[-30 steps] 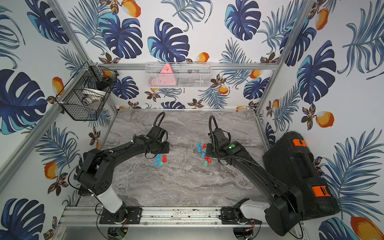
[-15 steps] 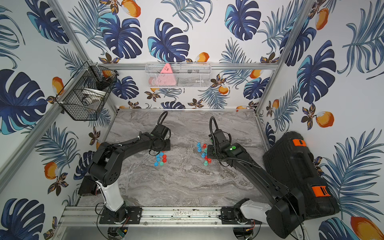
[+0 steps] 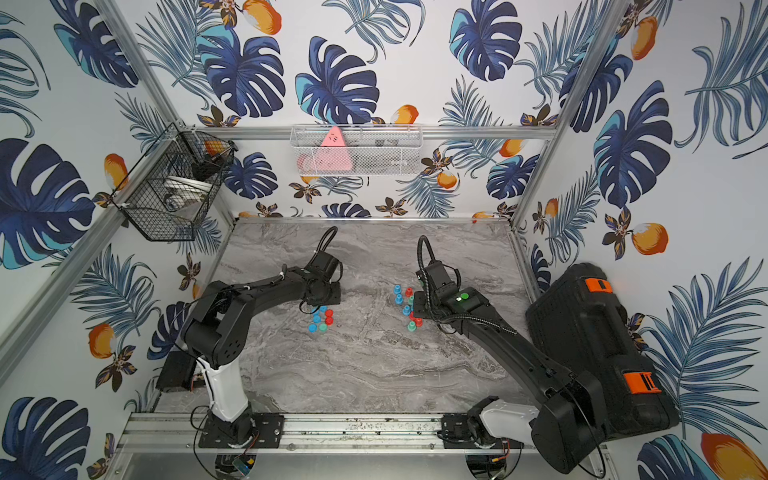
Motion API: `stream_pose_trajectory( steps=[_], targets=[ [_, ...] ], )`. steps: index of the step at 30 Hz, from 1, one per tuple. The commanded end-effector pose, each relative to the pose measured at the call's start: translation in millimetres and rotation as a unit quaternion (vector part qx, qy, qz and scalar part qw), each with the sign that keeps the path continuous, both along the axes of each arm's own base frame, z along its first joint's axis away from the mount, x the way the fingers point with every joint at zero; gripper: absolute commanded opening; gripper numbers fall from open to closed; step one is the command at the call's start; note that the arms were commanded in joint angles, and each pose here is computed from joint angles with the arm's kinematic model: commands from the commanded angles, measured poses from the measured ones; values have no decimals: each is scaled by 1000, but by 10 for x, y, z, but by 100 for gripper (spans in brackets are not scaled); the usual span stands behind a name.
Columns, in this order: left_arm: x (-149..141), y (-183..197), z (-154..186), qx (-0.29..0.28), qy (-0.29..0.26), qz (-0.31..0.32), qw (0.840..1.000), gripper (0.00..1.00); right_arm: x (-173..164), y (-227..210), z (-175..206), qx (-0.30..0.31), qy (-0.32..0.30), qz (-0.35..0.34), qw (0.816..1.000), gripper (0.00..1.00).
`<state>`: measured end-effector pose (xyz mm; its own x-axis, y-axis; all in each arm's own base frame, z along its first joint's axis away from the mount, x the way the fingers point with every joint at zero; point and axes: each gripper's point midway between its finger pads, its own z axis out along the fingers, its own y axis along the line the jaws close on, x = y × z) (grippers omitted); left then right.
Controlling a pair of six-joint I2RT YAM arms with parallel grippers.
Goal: Close the stamp cap
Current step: Move the cover to the center of the board.
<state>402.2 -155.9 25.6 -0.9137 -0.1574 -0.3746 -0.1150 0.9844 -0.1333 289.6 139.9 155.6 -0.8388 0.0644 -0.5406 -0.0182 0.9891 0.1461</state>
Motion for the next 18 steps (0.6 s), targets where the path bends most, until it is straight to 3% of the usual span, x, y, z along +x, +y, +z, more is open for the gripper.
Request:
stream_pose_trajectory(
  steps=[1, 18],
  targets=[
    [33, 20, -43, 1, -2, 14, 1000, 49, 3, -16, 29, -2, -8, -1, 1000, 45],
    [-228, -289, -324, 1, 28, -25, 999, 47, -59, -57, 32, 3, -4, -11, 1000, 43]
  ],
)
